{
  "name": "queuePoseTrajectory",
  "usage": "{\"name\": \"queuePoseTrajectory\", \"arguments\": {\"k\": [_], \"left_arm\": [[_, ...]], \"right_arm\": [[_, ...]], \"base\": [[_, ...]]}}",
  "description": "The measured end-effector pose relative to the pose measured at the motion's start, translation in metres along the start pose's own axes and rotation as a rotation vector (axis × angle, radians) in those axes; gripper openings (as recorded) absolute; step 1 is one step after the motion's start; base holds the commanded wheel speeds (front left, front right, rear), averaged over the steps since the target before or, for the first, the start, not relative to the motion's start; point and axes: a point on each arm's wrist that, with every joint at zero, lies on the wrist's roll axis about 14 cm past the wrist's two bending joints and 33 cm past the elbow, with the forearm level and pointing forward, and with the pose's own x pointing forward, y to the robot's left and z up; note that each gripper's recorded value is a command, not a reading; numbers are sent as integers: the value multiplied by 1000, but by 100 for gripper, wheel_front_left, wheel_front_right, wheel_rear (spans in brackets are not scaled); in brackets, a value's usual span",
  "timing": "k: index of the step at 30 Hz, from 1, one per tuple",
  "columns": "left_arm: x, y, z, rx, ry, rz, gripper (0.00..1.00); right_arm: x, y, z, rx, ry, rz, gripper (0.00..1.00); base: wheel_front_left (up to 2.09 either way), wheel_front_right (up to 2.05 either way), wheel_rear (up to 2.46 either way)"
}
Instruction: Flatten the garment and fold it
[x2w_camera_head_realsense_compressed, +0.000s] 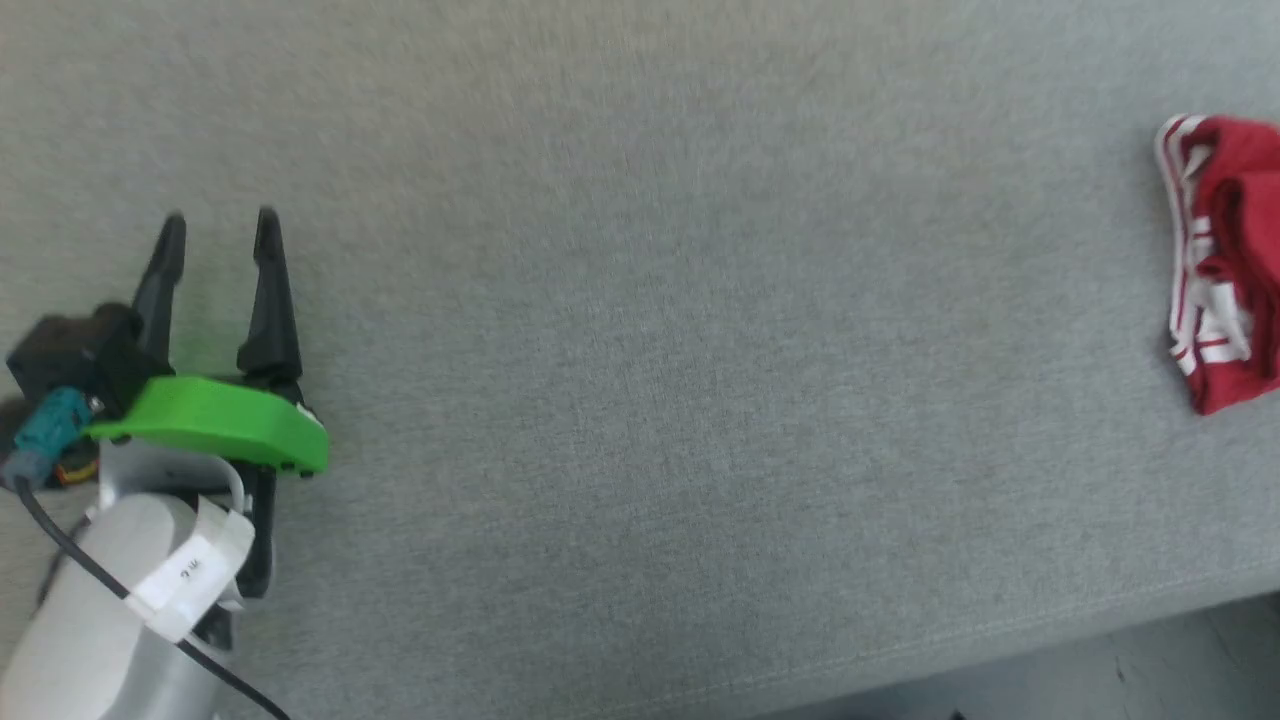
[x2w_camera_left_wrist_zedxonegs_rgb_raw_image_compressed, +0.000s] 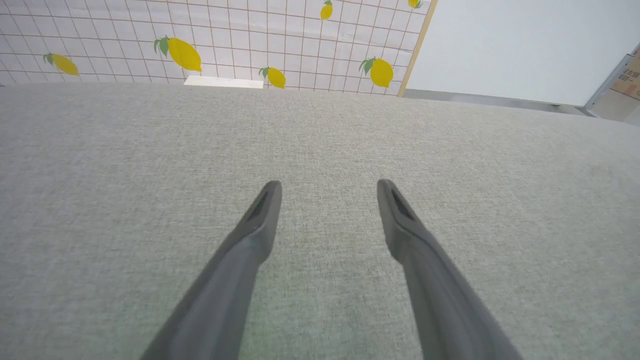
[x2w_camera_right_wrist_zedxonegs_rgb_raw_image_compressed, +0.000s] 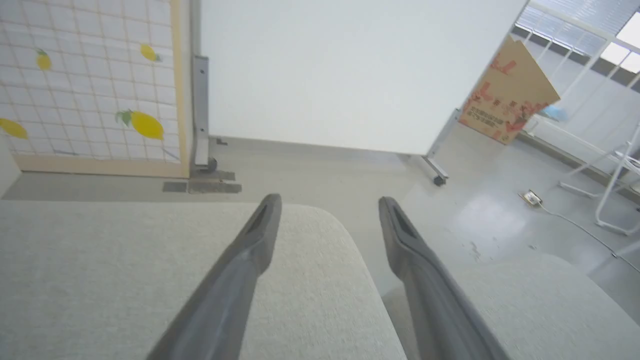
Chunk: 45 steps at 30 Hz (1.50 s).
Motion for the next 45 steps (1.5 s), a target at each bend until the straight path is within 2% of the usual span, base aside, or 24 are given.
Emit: {"name": "queuePoseTrajectory", "arguments": {"k": [5, 8, 17, 25, 31, 35, 39, 45], "left_arm": [[-22, 1, 27, -12, -62, 33, 100], [-35, 4, 44, -11, -103, 56, 100], [-82, 12, 86, -26, -202, 123, 100], [-125, 26, 107, -28, -266, 188, 100], [-151, 36, 113, -40, -294, 232, 100], [-164, 42, 113, -19, -297, 256, 100], [-171, 41, 112, 22, -295, 259, 100], [-175, 37, 106, 64, -270, 244, 100]], "right_arm": [[-31, 30, 64, 133, -269, 98, 100], [-53, 46, 85, 199, -361, 146, 100], [-114, 78, 102, 439, -519, 209, 100], [-156, 130, 72, 550, -481, 299, 100], [-175, 169, 40, 562, -385, 384, 100], [-188, 192, 27, 525, -346, 442, 100], [-197, 201, 16, 485, -319, 467, 100], [-205, 194, -4, 449, -278, 449, 100]], "base": [[0, 0, 0], [0, 0, 0], [0, 0, 0], [0, 0, 0], [0, 0, 0], [0, 0, 0], [0, 0, 0], [0, 0, 0]]}}
